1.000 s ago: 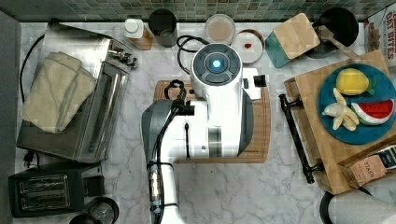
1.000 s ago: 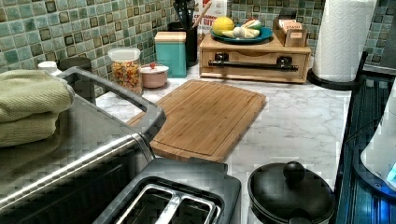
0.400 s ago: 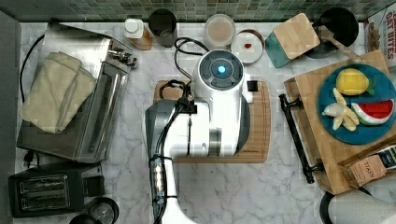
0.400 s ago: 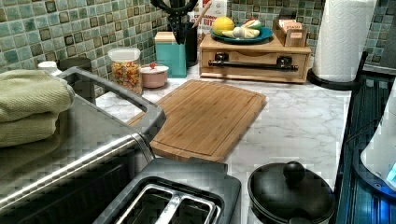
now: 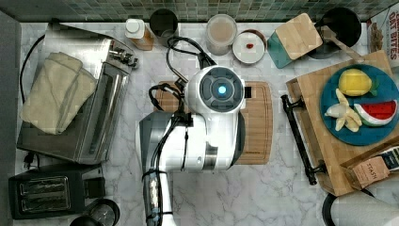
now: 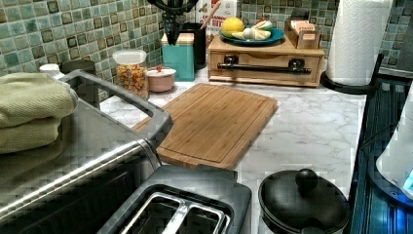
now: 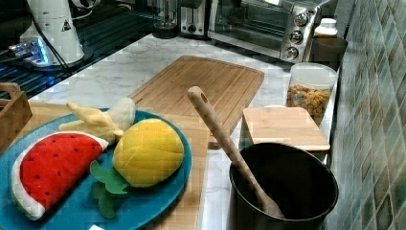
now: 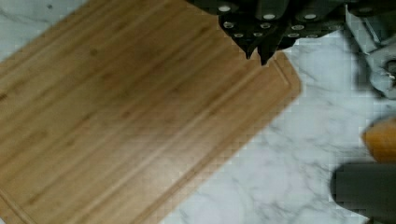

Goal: Pick up the towel.

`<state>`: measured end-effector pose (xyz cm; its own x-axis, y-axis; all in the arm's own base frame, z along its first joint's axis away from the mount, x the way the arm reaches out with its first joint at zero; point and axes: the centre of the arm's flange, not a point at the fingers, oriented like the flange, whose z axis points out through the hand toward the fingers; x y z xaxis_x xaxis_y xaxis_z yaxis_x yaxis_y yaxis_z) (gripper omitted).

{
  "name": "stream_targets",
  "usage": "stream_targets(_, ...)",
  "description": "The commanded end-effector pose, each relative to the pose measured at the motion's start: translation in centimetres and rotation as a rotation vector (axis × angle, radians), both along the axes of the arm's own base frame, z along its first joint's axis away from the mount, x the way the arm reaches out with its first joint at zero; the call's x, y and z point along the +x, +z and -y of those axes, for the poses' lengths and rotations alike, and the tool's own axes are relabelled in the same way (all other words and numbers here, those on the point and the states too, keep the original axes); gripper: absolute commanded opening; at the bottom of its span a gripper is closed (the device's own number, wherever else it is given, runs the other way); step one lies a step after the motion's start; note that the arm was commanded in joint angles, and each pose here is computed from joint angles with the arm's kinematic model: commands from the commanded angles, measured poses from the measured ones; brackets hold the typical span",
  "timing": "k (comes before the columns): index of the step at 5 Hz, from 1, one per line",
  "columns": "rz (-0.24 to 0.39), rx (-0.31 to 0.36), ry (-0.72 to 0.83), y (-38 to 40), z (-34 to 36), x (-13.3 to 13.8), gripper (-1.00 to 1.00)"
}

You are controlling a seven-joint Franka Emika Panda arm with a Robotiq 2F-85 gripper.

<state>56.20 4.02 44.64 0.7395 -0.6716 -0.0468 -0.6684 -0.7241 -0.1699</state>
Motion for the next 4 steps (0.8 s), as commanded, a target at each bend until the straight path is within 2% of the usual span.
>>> stream_targets(1, 0.235, 0.177, 0.224, 9.8, -10.1, -3.5, 1.00)
stream_targets(2, 0.247, 0.273, 0.352, 9.9, -11.7, -4.1, 1.00)
stream_targets(4, 0.213, 0.386, 0.497, 8.5, -16.7, -4.1, 1.00)
